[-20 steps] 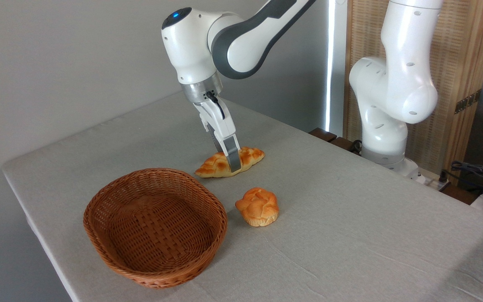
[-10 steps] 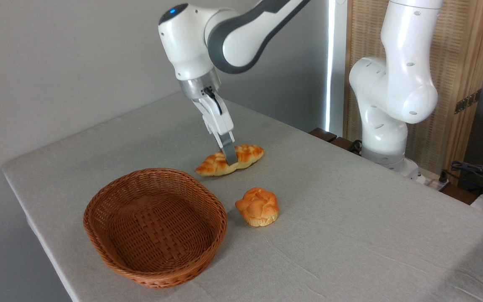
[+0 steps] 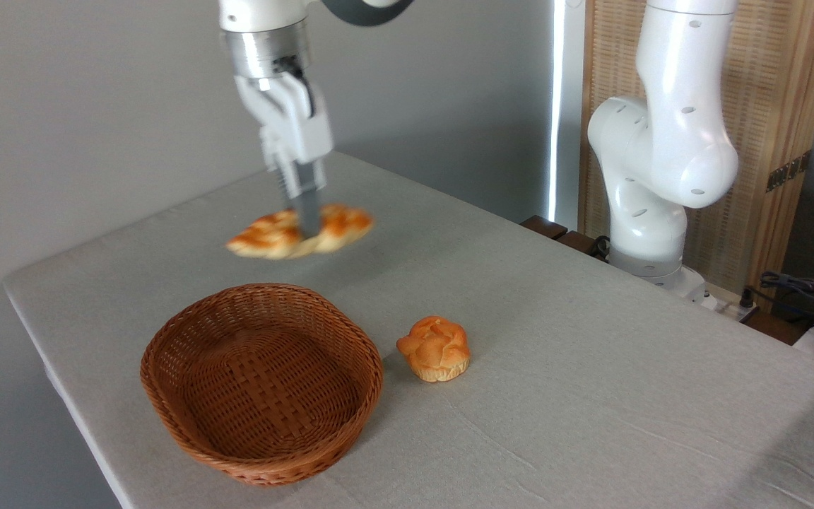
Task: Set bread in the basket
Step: 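Lift the held roll and carry it over the wicker basket, then lower the roll into the basket and open the gripper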
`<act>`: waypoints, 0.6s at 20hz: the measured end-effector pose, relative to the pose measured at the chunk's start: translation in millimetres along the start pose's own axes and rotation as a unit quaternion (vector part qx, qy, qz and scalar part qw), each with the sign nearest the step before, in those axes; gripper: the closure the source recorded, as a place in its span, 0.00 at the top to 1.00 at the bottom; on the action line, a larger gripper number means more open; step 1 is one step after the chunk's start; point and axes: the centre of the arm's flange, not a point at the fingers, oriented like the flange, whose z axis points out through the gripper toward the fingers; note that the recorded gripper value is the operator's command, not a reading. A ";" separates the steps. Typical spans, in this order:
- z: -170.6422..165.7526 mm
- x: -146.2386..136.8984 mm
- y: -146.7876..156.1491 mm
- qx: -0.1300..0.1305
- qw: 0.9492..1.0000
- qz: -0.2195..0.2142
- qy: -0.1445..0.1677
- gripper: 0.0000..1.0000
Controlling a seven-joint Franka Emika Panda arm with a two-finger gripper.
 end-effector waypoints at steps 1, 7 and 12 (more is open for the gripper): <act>2.7 -0.5 -21.1 0.014 1.000 -0.004 0.016 0.18; 75.8 33.4 -61.9 0.046 0.998 0.002 0.038 0.93; 90.9 38.6 -63.3 0.048 0.998 0.009 0.028 1.00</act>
